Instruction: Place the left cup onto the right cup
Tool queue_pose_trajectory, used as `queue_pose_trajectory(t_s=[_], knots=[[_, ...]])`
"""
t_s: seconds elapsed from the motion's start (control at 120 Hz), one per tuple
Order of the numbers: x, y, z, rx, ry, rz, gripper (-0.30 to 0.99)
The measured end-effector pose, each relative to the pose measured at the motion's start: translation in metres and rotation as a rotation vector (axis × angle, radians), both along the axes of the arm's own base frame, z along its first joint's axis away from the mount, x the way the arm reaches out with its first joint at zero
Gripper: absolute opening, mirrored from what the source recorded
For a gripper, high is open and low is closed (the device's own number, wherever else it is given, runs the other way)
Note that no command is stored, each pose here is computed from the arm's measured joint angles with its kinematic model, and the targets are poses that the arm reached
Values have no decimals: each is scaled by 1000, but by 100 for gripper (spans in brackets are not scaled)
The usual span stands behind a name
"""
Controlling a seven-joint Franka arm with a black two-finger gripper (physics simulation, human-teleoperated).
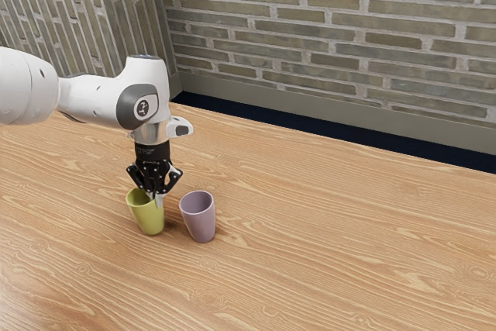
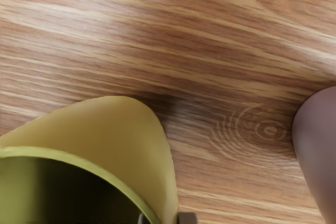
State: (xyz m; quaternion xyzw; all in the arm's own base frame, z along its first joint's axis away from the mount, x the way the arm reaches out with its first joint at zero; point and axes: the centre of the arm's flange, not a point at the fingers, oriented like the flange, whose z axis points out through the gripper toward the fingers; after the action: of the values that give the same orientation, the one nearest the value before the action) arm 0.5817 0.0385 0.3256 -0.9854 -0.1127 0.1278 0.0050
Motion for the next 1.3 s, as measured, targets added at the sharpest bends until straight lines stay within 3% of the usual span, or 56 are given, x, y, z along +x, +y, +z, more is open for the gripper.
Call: queue_pose_trajectory(t_s=[0.275, 0.65, 1.3], knots=[[0, 0, 5, 4, -5, 4, -9], [-9, -12, 55, 24, -39, -13, -9], [-24, -80, 133, 103, -89, -119, -9]])
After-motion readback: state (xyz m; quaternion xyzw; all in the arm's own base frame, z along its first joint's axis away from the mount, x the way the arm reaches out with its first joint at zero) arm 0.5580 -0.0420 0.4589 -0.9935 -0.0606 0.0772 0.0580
